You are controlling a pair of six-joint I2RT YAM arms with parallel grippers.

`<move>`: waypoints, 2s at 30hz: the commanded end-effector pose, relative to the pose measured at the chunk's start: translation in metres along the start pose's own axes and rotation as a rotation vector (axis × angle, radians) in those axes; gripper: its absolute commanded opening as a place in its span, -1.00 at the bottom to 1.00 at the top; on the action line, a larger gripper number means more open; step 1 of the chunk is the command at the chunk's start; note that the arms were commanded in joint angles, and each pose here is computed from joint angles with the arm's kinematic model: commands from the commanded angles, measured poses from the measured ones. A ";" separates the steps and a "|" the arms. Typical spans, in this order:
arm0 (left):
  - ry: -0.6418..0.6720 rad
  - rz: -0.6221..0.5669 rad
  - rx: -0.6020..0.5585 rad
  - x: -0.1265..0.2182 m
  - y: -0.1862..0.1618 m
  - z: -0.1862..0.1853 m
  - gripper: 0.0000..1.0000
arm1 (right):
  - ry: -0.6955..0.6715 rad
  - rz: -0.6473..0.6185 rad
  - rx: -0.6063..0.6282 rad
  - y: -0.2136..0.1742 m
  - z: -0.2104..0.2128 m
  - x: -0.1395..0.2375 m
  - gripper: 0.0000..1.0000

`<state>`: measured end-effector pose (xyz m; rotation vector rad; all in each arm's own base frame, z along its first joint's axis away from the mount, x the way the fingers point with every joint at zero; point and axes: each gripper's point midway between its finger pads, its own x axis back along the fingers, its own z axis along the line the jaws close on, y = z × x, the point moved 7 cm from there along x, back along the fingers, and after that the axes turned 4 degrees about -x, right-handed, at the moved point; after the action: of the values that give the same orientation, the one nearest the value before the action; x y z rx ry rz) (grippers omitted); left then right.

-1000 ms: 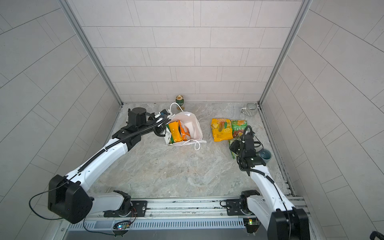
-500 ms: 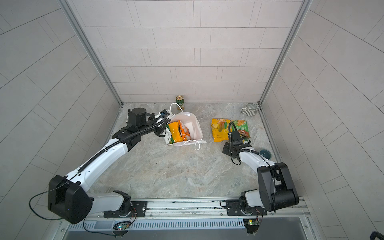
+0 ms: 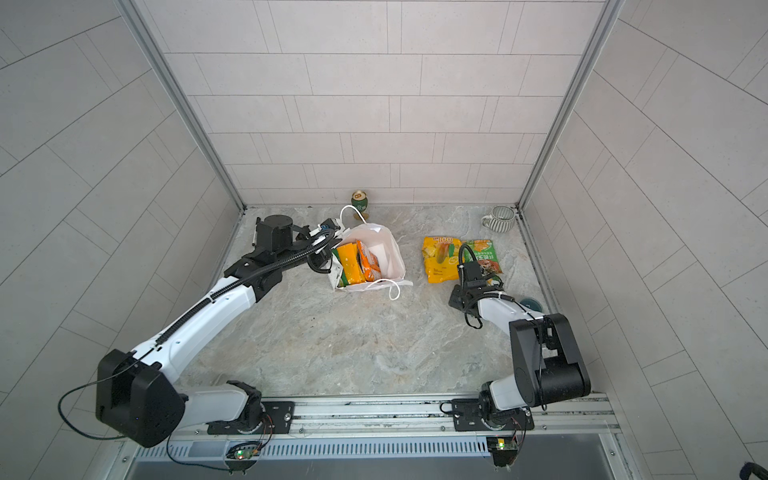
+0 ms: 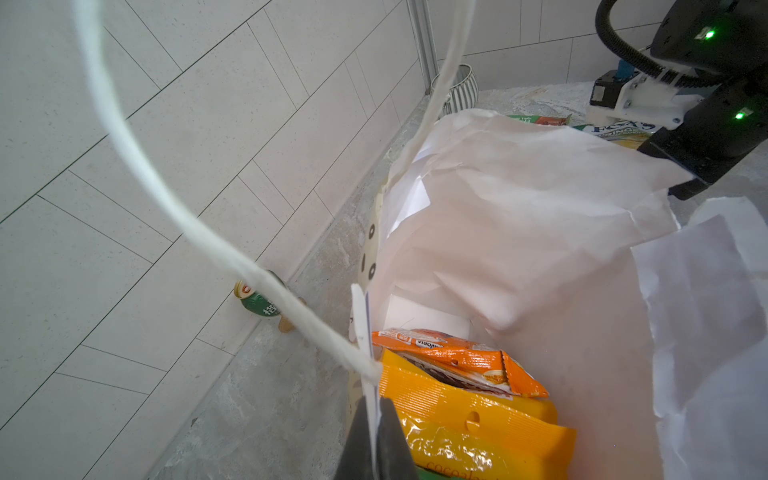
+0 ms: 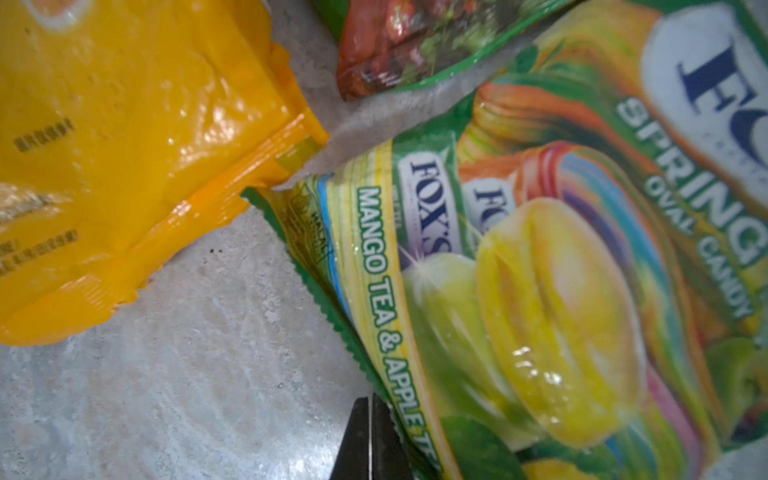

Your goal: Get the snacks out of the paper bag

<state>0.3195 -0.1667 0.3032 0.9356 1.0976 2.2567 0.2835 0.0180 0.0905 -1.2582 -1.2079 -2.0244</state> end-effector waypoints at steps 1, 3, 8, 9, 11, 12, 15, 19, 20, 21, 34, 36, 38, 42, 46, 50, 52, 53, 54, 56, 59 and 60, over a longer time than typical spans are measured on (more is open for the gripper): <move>-0.006 -0.020 -0.006 0.000 0.004 -0.001 -1.00 | -0.026 -0.062 -0.033 0.011 -0.003 0.005 -0.85; -0.006 -0.019 -0.008 0.000 0.003 -0.002 -1.00 | -0.008 -0.076 -0.050 0.012 -0.002 0.008 -0.84; -0.007 -0.019 -0.008 -0.001 0.004 -0.001 -1.00 | 0.006 -0.085 -0.086 0.014 0.000 0.009 -0.77; -0.007 -0.019 -0.006 -0.001 0.004 -0.001 -1.00 | -0.005 -0.088 -0.095 0.014 -0.002 0.008 -0.77; -0.005 -0.020 -0.006 0.000 0.004 -0.001 -1.00 | -0.018 -0.092 -0.121 0.016 -0.007 0.005 -0.77; -0.004 -0.022 -0.007 0.001 0.005 -0.001 -1.00 | -0.021 -0.093 -0.127 0.017 -0.009 0.004 -0.76; -0.001 -0.019 -0.008 0.001 0.005 -0.001 -1.00 | -0.033 -0.102 -0.138 0.021 -0.012 0.003 -0.76; -0.003 -0.020 -0.008 0.001 0.005 -0.001 -1.00 | -0.031 -0.115 -0.136 0.025 -0.011 0.007 -0.75; -0.004 -0.021 -0.009 0.001 0.005 -0.001 -1.00 | -0.025 -0.117 -0.134 0.026 -0.011 0.008 -0.75; -0.002 -0.020 -0.009 0.001 0.005 -0.001 -1.00 | -0.020 -0.117 -0.132 0.026 -0.010 0.009 -0.73; -0.016 -0.044 -0.012 0.005 0.010 -0.002 -1.00 | 0.260 -0.196 -0.074 0.050 0.025 0.091 -0.45; -0.028 -0.053 -0.012 0.006 0.012 -0.004 -1.00 | 0.333 -0.259 -0.049 0.056 0.033 0.118 -0.53; -0.072 -0.065 -0.017 0.008 0.014 -0.008 -1.00 | 0.436 -0.341 0.022 0.059 0.047 0.150 -0.63; -0.169 -0.117 -0.034 0.012 0.019 -0.019 -1.00 | 0.596 -0.485 0.167 0.051 0.080 0.202 -0.76; -0.249 -0.133 -0.046 0.013 0.023 -0.026 -1.00 | 0.696 -0.519 0.321 0.035 0.111 0.236 -0.79; -0.277 -0.122 -0.069 0.012 0.020 -0.032 -1.00 | 0.742 -0.495 0.413 0.014 0.139 0.244 -0.80; -0.290 -0.121 -0.082 0.012 0.021 -0.034 -1.00 | 0.779 -0.494 0.431 0.003 0.149 0.243 -0.80; -0.301 -0.120 -0.086 0.012 0.021 -0.035 -1.00 | 0.809 -0.495 0.437 -0.003 0.155 0.242 -0.80; -0.309 -0.121 -0.095 0.013 0.021 -0.037 -1.00 | 0.827 -0.498 0.435 -0.009 0.158 0.241 -0.81; -0.320 -0.118 -0.104 0.014 0.020 -0.039 -1.00 | 0.862 -0.494 0.445 -0.020 0.167 0.237 -0.83; -0.320 -0.118 -0.110 0.015 0.021 -0.039 -1.00 | 0.844 -0.472 0.486 -0.034 0.180 0.227 -0.82; -0.318 -0.119 -0.111 0.015 0.021 -0.039 -1.00 | 0.831 -0.474 0.501 -0.040 0.183 0.222 -0.82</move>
<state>0.2853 -0.1849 0.2947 1.1415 0.9004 2.0059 0.2326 0.2002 0.3012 0.0967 -1.4406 -1.9719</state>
